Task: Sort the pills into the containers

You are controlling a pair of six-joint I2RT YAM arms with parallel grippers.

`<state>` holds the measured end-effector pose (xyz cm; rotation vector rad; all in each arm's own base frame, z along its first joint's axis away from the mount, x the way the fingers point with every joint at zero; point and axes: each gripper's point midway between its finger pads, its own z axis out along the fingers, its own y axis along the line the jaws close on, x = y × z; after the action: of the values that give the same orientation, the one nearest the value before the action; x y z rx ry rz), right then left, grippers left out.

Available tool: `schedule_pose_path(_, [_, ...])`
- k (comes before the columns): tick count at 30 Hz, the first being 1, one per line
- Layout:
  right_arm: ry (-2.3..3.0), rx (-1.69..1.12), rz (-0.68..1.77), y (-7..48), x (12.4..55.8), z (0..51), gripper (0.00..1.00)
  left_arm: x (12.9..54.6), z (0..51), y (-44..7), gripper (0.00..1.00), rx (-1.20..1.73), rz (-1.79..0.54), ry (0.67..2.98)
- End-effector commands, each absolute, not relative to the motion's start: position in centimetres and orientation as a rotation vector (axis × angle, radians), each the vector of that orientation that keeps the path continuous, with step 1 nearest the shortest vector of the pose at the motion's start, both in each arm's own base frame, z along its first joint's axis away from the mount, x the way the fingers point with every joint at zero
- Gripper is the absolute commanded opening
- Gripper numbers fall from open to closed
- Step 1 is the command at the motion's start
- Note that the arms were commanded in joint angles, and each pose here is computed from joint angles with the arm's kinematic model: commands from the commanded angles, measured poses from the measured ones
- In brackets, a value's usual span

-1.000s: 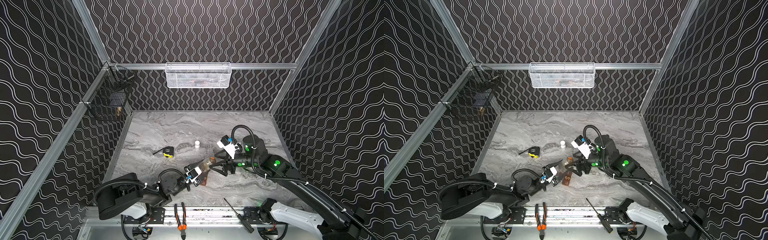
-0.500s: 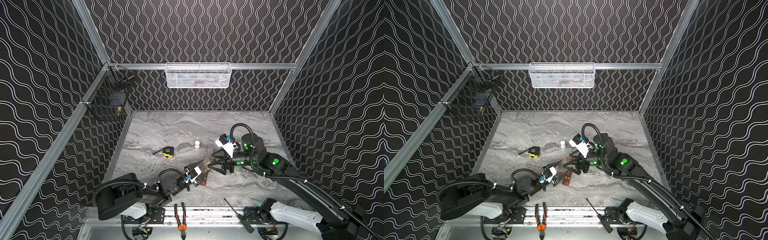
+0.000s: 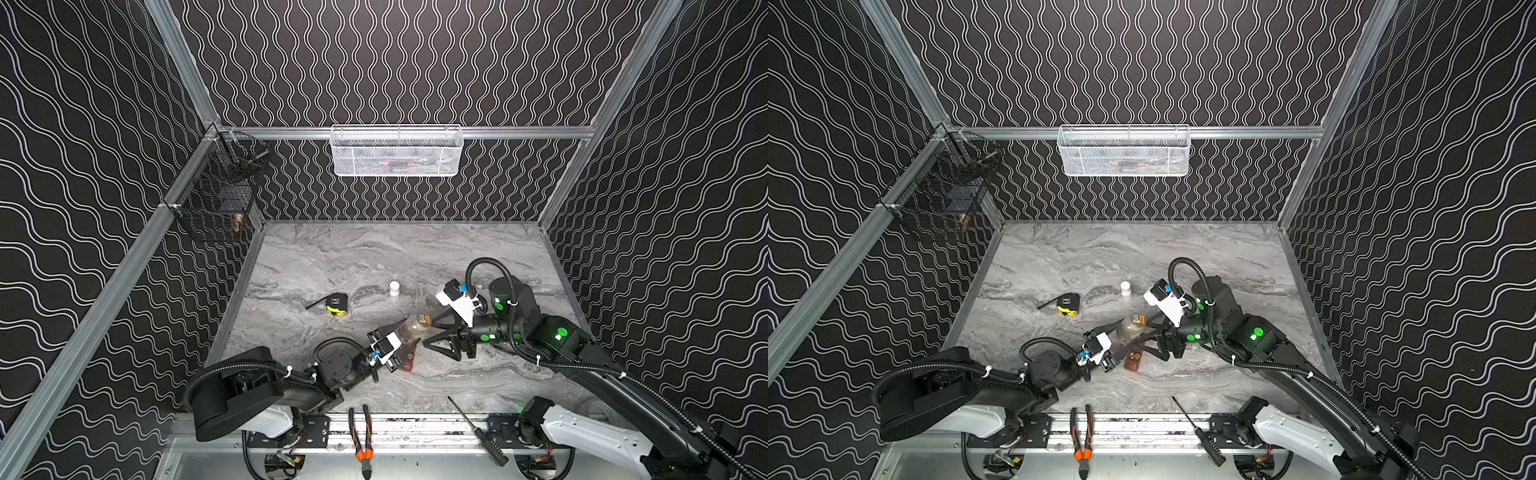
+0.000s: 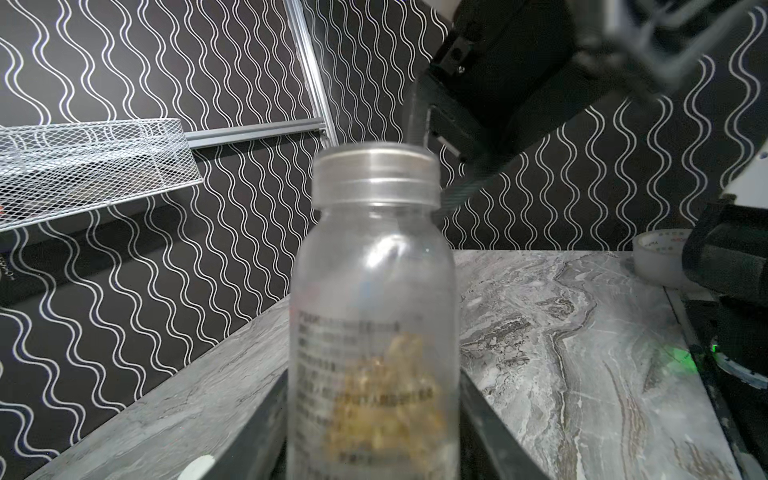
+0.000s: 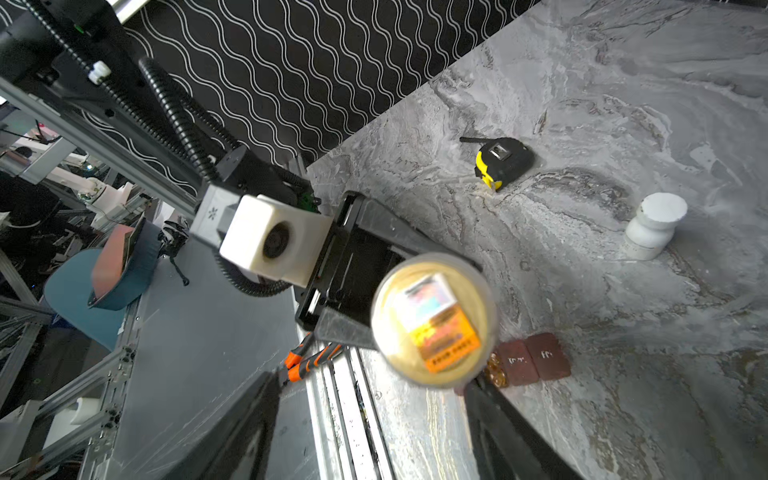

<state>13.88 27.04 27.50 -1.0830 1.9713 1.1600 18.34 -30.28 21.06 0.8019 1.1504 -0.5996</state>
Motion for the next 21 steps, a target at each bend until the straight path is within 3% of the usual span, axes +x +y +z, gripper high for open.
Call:
schedule_pose_path(1, [1.959,-1.097,1.139,26.8,13.8,28.0,0.77,18.3,22.0,-30.0,0.0,0.767,-0.611,1.127])
schedule_pose_path(10, [1.927,-1.04,1.012,27.9,17.5,30.0,0.86,18.2,22.1,-29.8,0.0,0.761,-0.623,1.129])
schedule_pose_path(21, [1.931,-1.129,1.145,29.9,16.7,29.7,0.81,18.3,22.4,-29.9,0.0,0.755,-0.626,1.124])
